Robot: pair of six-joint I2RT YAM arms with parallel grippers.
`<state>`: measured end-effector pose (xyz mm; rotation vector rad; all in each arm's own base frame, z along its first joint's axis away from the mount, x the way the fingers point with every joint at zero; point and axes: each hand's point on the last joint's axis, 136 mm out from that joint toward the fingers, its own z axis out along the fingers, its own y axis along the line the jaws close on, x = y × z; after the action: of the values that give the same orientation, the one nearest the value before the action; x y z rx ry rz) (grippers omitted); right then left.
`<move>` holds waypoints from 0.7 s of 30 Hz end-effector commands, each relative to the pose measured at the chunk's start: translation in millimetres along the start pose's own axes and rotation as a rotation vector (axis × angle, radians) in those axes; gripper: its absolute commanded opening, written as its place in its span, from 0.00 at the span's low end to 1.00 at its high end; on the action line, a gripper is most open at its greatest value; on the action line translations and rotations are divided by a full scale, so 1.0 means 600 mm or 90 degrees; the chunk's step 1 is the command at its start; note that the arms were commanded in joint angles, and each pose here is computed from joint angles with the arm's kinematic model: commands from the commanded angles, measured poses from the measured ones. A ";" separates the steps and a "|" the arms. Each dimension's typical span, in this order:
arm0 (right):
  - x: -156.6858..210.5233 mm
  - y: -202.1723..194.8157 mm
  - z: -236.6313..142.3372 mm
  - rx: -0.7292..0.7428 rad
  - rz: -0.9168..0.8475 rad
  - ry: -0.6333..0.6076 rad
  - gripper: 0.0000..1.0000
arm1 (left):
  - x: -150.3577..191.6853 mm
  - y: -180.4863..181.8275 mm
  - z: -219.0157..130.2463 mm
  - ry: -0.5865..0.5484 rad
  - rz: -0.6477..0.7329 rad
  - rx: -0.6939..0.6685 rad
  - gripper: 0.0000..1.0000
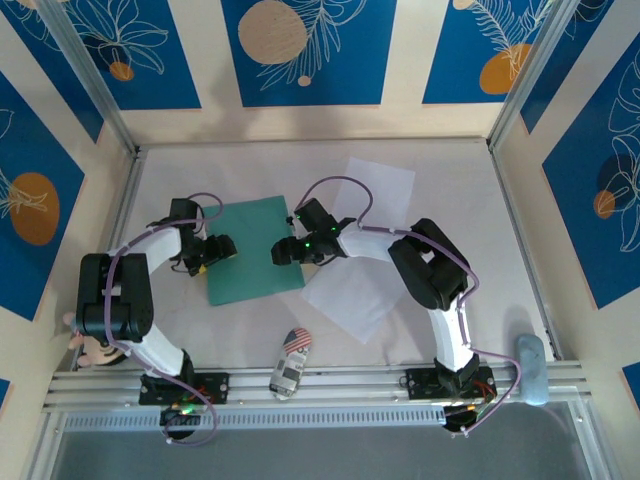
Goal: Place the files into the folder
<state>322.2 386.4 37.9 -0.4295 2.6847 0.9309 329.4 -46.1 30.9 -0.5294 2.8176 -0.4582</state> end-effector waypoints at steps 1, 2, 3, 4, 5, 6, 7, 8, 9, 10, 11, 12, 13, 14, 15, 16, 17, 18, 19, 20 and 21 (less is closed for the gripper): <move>0.023 0.014 0.017 -0.041 0.019 0.046 0.72 | 0.007 -0.007 0.009 0.018 -0.016 0.031 0.79; 0.024 0.019 0.018 -0.053 0.016 0.048 0.72 | 0.007 -0.008 0.009 0.019 -0.017 0.034 0.79; 0.021 0.025 0.016 -0.064 0.010 0.048 0.70 | 0.007 -0.010 0.010 0.019 -0.017 0.037 0.78; 0.019 0.031 0.013 -0.074 0.005 0.048 0.69 | 0.007 -0.010 0.010 0.020 -0.016 0.039 0.78; 0.017 0.036 0.008 -0.084 -0.001 0.044 0.69 | 0.006 -0.012 0.010 0.020 -0.017 0.042 0.78; 0.012 0.041 0.002 -0.096 -0.004 0.039 0.69 | 0.007 -0.013 0.011 0.021 -0.017 0.044 0.77; 0.010 0.045 -0.004 -0.108 -0.003 0.037 0.69 | 0.007 -0.014 0.011 0.022 -0.018 0.047 0.77; 0.003 0.053 -0.016 -0.129 -0.003 0.028 0.69 | 0.007 -0.016 0.011 0.023 -0.019 0.051 0.77; -0.005 0.059 -0.027 -0.148 -0.002 0.015 0.69 | 0.008 -0.017 0.012 0.024 -0.020 0.053 0.77; -0.007 0.060 -0.034 -0.161 0.003 0.010 0.69 | 0.008 -0.019 0.012 0.025 -0.021 0.057 0.77; -0.012 0.063 -0.042 -0.177 0.011 0.005 0.69 | 0.008 -0.022 0.012 0.026 -0.020 0.064 0.77; -0.016 0.065 -0.049 -0.195 0.020 0.001 0.69 | 0.007 -0.029 0.012 0.027 -0.019 0.077 0.77; -0.018 0.066 -0.054 -0.206 0.028 0.000 0.69 | 0.008 -0.033 0.011 0.029 -0.020 0.087 0.77; -0.021 0.067 -0.058 -0.216 0.036 -0.002 0.69 | 0.007 -0.037 0.012 0.030 -0.020 0.096 0.77; -0.024 0.068 -0.062 -0.222 0.044 -0.003 0.69 | 0.007 -0.041 0.012 0.032 -0.021 0.104 0.77; -0.026 0.069 -0.065 -0.227 0.047 -0.004 0.68 | 0.007 -0.043 0.012 0.033 -0.023 0.109 0.77; -0.028 0.071 -0.069 -0.230 0.049 -0.006 0.68 | 0.007 -0.047 0.013 0.034 -0.024 0.117 0.77; -0.031 0.073 -0.072 -0.231 0.051 -0.010 0.68 | 0.006 -0.051 0.012 0.034 -0.025 0.126 0.77; -0.032 0.076 -0.075 -0.236 0.053 -0.011 0.69 | 0.006 -0.054 0.012 0.034 -0.026 0.132 0.77; -0.036 0.079 -0.079 -0.242 0.058 -0.013 0.69 | 0.005 -0.056 0.013 0.035 -0.026 0.137 0.76; -0.039 0.080 -0.082 -0.247 0.062 -0.015 0.69 | 0.005 -0.058 0.013 0.035 -0.027 0.143 0.77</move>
<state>326.4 380.8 65.0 -0.3058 2.6309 1.3121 334.6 -51.5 31.9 -0.5736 2.7935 -0.5607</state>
